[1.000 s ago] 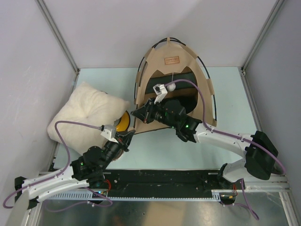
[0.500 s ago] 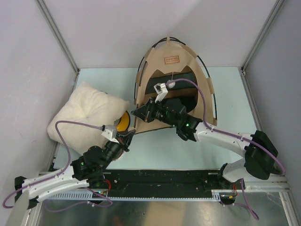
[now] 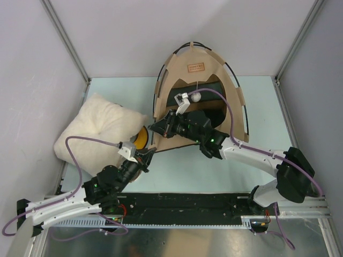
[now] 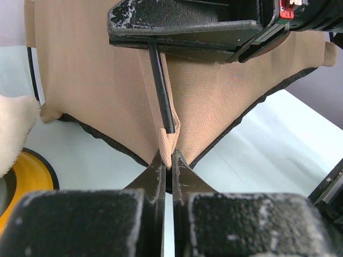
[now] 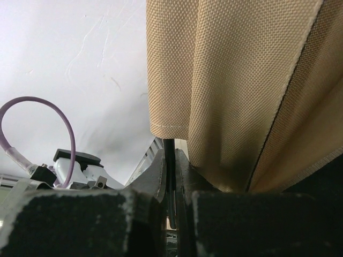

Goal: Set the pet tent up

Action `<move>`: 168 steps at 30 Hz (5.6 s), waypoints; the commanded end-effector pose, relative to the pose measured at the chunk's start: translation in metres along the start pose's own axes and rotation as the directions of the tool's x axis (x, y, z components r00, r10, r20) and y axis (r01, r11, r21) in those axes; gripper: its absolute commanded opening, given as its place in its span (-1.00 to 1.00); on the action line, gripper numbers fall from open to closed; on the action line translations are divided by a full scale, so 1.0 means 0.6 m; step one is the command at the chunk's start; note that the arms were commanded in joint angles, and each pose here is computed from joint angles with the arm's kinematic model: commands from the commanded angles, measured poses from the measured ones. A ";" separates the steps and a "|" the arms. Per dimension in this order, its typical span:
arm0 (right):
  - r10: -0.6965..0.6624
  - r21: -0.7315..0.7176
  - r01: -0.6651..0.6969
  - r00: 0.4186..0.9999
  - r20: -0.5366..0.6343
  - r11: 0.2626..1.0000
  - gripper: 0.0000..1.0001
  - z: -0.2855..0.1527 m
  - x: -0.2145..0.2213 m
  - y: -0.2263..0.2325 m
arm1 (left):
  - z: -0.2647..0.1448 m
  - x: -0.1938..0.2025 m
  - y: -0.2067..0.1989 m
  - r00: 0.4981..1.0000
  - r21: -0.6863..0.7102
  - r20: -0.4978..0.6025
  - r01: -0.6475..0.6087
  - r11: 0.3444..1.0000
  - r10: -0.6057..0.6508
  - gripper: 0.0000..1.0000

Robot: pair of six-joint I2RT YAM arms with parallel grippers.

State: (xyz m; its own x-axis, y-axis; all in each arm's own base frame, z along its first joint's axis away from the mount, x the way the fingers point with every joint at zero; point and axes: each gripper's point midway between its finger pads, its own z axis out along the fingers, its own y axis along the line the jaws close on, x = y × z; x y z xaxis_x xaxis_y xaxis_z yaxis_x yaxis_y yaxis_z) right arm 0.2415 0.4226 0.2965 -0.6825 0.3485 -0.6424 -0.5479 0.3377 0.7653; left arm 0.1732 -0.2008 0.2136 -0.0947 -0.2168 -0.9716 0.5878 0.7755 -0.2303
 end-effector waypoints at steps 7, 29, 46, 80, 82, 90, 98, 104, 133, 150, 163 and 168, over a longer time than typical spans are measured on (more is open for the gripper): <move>0.010 0.038 -0.028 0.913 0.409 0.999 -1.00 -0.010 -0.217 -0.002 | -0.016 0.075 -0.008 0.982 0.078 -0.157 -0.092 0.993 0.104 -1.00; -0.022 0.087 -0.017 0.906 0.422 0.996 -1.00 0.009 -0.219 -0.036 | -0.015 0.078 -0.011 0.980 0.087 -0.166 -0.096 0.992 0.109 -1.00; -0.035 0.045 0.021 0.939 0.342 0.999 -1.00 -0.028 -0.209 -0.001 | -0.017 0.064 0.001 0.989 0.040 -0.131 -0.067 0.997 0.071 -1.00; -0.053 0.022 0.048 0.953 0.298 0.999 -1.00 -0.004 -0.156 -0.011 | -0.012 0.079 0.011 0.986 0.024 -0.125 -0.112 0.993 0.114 -0.99; -0.055 0.042 0.044 0.947 0.317 0.998 -1.00 -0.003 -0.164 -0.021 | -0.011 0.080 0.015 0.984 0.015 -0.122 -0.126 0.992 0.127 -0.99; -0.057 0.068 0.037 0.944 0.325 0.997 -1.00 0.001 -0.168 -0.040 | -0.007 0.085 0.012 0.977 0.027 -0.140 -0.160 0.987 0.162 -1.00; -0.069 0.061 0.054 0.954 0.292 0.997 -1.00 0.000 -0.156 -0.034 | -0.007 0.081 0.013 0.979 0.022 -0.133 -0.153 0.988 0.155 -1.00; -0.078 0.050 0.069 0.970 0.228 0.996 -1.00 0.003 -0.121 -0.030 | -0.007 0.077 0.013 0.981 0.017 -0.123 -0.148 0.989 0.149 -0.99; -0.084 0.056 0.075 0.976 0.203 0.996 -1.00 0.002 -0.102 -0.040 | -0.008 0.081 0.016 0.983 0.006 -0.129 -0.131 0.991 0.131 -1.00; -0.067 0.047 0.056 0.957 0.283 0.997 -1.00 -0.023 -0.159 -0.037 | -0.009 0.106 0.016 0.977 0.012 -0.168 -0.132 0.991 0.132 -1.00; -0.054 0.017 0.051 0.952 0.300 0.999 -1.00 -0.018 -0.166 -0.030 | -0.008 0.107 0.013 0.975 0.022 -0.175 -0.134 0.991 0.136 -1.00; -0.051 0.002 0.053 0.949 0.312 0.999 -1.00 -0.020 -0.177 -0.021 | -0.007 0.111 0.011 0.972 0.028 -0.185 -0.139 0.990 0.142 -1.00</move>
State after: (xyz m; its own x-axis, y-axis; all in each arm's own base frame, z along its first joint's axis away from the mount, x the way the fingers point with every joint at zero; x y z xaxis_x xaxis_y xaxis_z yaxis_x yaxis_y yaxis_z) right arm 0.2468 0.4139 0.2807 -0.6901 0.2902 -0.6630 -0.5795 0.3272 0.7464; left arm 0.1799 -0.2035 0.1986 -0.0684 -0.1645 -0.9840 0.5730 0.8009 -0.1737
